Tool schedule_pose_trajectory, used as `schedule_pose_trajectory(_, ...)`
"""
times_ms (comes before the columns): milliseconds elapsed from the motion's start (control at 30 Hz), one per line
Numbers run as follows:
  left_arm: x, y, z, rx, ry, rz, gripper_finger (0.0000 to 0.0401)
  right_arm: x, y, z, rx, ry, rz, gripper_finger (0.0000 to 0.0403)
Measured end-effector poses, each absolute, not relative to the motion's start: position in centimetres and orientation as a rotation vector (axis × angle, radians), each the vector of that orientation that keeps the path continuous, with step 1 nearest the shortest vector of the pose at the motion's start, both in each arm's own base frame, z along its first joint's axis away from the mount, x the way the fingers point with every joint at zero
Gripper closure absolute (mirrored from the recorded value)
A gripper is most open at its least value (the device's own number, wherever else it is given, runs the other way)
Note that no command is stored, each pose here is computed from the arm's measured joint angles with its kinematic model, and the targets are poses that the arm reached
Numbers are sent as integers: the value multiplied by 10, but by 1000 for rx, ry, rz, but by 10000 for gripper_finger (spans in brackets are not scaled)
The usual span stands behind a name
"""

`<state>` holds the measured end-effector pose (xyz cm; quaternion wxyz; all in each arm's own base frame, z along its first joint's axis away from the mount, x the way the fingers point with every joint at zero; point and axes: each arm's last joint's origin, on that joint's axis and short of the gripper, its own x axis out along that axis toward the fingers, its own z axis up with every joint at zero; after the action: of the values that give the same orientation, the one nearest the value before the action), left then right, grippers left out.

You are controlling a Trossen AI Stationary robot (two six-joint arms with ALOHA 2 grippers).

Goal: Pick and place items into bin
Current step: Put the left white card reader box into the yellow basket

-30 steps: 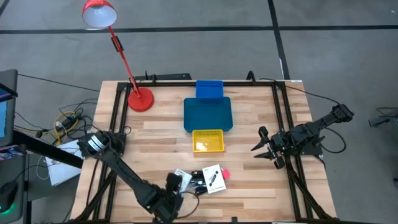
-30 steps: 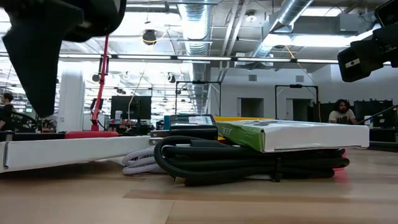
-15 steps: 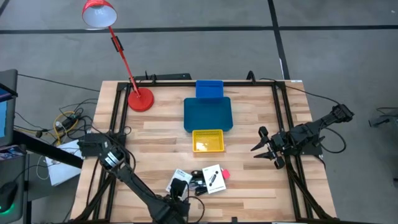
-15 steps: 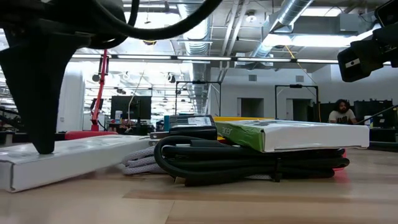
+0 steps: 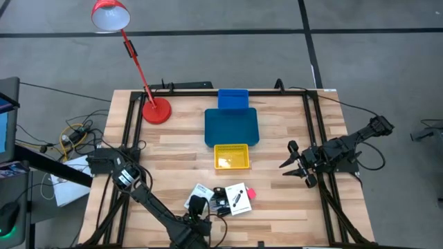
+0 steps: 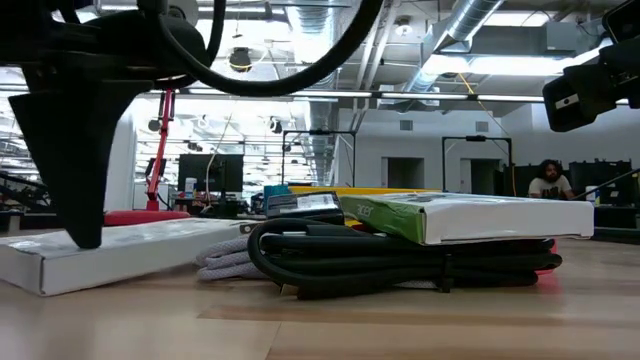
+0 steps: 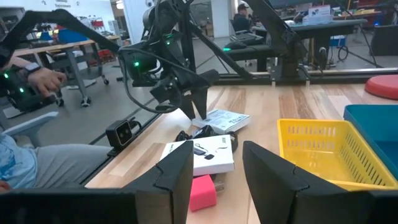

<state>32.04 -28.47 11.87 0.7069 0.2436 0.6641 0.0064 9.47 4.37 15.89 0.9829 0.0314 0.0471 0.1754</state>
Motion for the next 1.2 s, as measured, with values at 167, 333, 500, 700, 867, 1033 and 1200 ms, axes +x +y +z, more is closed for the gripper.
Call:
schedule_pose_trajectory(167,320,-288,112,551,1449,51,290,95,44,159,63,95,353,269)
schedule_pose_trajectory(333,320,-287,109,522,1422,122,347,95,44,159,63,95,353,270)
schedule_pose_trajectory(500,321,-286,107,483,1379,215,393,95,44,159,64,95,353,269)
schedule_pose_trajectory(700,315,-292,105,455,1323,290,399,95,44,159,63,95,353,270)
schedule_pose_trajectory(867,309,-300,106,425,1287,333,401,95,44,159,63,95,353,269)
schedule_pose_trajectory(1033,309,-308,115,390,1253,357,401,95,44,159,63,95,353,270)
schedule_pose_trajectory(1200,312,-315,125,355,1247,336,400,95,44,159,63,95,353,269)
